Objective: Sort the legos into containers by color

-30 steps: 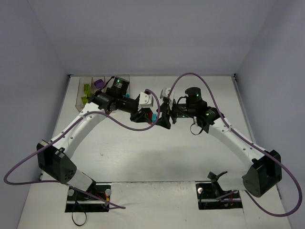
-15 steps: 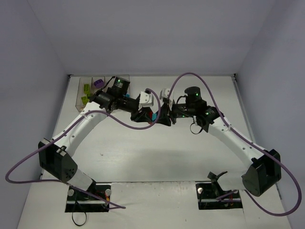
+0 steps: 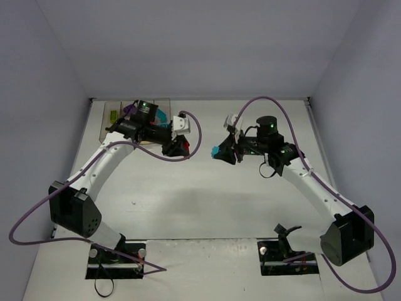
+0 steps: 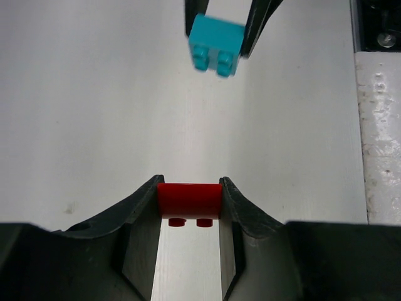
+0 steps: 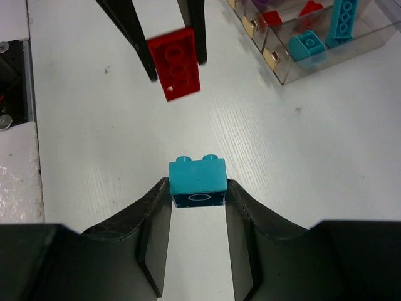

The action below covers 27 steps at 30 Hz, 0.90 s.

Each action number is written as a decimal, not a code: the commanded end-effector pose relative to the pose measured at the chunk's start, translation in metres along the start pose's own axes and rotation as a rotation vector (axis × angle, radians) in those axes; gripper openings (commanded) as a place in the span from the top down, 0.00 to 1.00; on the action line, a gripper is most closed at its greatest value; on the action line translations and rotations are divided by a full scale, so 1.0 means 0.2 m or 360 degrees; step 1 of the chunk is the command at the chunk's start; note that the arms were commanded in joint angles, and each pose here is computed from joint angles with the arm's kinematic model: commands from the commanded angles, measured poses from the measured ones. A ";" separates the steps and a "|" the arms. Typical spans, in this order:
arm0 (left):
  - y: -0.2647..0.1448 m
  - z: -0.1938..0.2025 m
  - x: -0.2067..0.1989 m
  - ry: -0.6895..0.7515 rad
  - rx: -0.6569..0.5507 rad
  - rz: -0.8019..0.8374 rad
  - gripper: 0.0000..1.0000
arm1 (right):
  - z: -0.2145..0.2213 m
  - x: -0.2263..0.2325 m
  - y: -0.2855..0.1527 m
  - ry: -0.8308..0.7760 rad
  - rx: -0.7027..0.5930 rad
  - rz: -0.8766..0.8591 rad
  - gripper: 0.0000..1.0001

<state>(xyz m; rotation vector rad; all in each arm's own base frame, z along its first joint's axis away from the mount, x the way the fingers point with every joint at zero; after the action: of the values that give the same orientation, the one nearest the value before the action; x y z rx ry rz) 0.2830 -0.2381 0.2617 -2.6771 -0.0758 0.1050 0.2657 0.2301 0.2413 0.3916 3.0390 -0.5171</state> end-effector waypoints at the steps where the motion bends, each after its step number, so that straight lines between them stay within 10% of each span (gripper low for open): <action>1: -0.08 -0.08 0.02 0.0127 -0.0093 -0.0036 0.82 | -0.09 -0.01 -0.06 -0.0051 -0.0086 0.0068 1.00; 7: -0.24 0.01 0.28 -0.0152 -0.0111 -0.0427 0.82 | -0.02 -0.08 -0.06 0.0068 -0.0001 0.0220 1.00; 14: -0.65 0.18 0.88 -0.0642 -0.0101 -0.1634 0.88 | 0.01 -0.12 -0.03 0.0161 -0.0009 0.0293 1.00; 27: -0.74 0.54 1.35 -0.0984 -0.0097 -0.2012 0.81 | 0.02 -0.11 0.00 0.0232 -0.0032 0.0286 1.00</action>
<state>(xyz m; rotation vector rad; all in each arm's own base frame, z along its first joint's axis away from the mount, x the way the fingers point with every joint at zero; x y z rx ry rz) 0.5099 -0.0611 0.1658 -2.0237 -1.6517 0.5746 0.2813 0.2170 0.2249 0.7214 3.1328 -0.5646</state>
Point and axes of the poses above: each gripper's point midway between its finger pads, its own y axis out along the fingers, its own x axis along the line the jaws close on, z = x × y, the point moved 3 cm from there along -y, back along the fingers, and after that the axes turned 6 degrees about -y, right-handed, at the moved point
